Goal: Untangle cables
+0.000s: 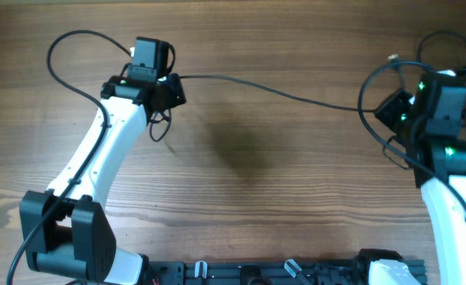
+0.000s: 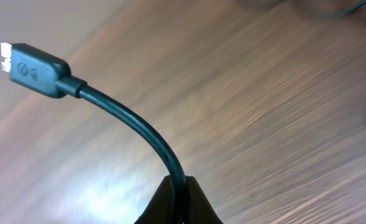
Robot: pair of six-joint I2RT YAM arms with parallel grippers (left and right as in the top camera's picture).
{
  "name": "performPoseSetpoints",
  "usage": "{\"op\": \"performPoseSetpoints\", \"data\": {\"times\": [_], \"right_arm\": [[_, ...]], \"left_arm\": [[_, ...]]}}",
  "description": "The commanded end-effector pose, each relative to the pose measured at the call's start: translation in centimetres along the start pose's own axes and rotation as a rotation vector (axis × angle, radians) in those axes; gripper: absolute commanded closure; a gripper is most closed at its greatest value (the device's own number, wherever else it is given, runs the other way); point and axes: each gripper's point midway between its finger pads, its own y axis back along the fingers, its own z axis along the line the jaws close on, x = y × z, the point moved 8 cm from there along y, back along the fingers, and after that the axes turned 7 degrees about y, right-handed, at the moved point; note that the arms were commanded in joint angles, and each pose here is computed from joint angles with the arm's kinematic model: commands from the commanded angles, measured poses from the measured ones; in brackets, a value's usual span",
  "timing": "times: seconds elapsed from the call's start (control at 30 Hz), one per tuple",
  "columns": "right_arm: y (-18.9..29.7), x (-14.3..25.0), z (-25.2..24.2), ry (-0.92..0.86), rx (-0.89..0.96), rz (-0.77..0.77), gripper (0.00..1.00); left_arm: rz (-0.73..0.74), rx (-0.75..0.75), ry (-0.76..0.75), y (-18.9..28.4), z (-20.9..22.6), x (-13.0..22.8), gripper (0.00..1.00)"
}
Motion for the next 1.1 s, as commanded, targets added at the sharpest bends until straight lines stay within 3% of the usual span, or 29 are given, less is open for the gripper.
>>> {"op": "performPoseSetpoints", "data": {"times": [0.0,0.27,0.43,0.63,0.87,1.07], "right_arm": [[-2.6,2.1,2.1,0.029,-0.260,0.240,0.96],[-9.3,7.4,3.0,0.015,-0.258,0.591,0.96],[-11.0,10.6,6.0,0.073,-0.440,0.744,0.96],[-10.8,13.0,8.7,0.133,-0.487,0.802,0.96],[-9.5,15.7,11.8,0.241,-0.537,0.837,0.94],[-8.8,17.9,13.3,0.287,-0.472,0.844,0.92]], "left_arm": [[0.002,-0.017,0.050,-0.6,0.8,-0.4,0.96],[0.013,0.004,0.050,-0.7,0.6,-0.3,0.96],[0.026,0.025,0.050,-0.9,0.4,-0.2,0.96],[0.054,0.034,0.050,-2.3,0.2,0.1,0.92],[0.163,0.152,0.037,-4.3,-1.5,1.4,0.92],[0.169,0.171,0.005,-4.2,-2.8,2.1,0.82]]}}
